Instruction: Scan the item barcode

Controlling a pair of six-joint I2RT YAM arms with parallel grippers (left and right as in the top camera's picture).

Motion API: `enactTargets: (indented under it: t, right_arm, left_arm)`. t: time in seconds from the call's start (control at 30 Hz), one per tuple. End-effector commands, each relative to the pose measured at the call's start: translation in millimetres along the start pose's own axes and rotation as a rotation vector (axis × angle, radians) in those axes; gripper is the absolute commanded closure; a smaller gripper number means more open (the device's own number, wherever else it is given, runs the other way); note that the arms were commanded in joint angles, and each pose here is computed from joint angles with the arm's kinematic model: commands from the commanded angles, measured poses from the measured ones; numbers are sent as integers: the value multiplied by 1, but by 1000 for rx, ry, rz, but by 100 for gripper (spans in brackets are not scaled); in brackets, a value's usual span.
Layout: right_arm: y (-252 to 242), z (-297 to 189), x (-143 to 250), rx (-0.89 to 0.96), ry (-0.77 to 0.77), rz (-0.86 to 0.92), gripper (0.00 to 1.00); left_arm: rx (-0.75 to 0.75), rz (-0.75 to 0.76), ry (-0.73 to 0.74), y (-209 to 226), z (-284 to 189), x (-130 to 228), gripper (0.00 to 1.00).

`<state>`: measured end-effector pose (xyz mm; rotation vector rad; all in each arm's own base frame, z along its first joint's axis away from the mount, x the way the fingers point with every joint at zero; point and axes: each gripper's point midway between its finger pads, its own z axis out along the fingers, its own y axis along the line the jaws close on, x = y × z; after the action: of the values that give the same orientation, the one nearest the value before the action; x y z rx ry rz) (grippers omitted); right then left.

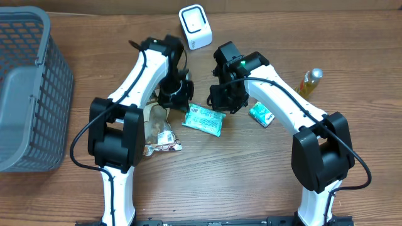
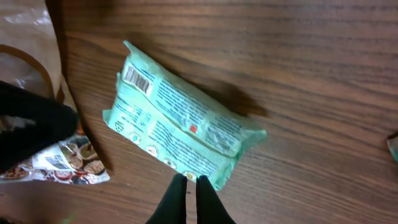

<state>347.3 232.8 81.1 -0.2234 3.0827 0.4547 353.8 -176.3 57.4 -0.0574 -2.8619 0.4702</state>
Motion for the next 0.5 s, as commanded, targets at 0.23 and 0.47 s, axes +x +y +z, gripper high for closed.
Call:
enactTargets:
  t: [0.23, 0.47]
  right_arm:
    - [-13, 35, 6, 23, 85, 28, 96]
    - [-13, 35, 8, 26, 93, 30, 96]
  left_arm:
    - [-14, 62, 36, 10, 26, 8, 96]
    - [23, 70, 47, 3, 29, 11, 96]
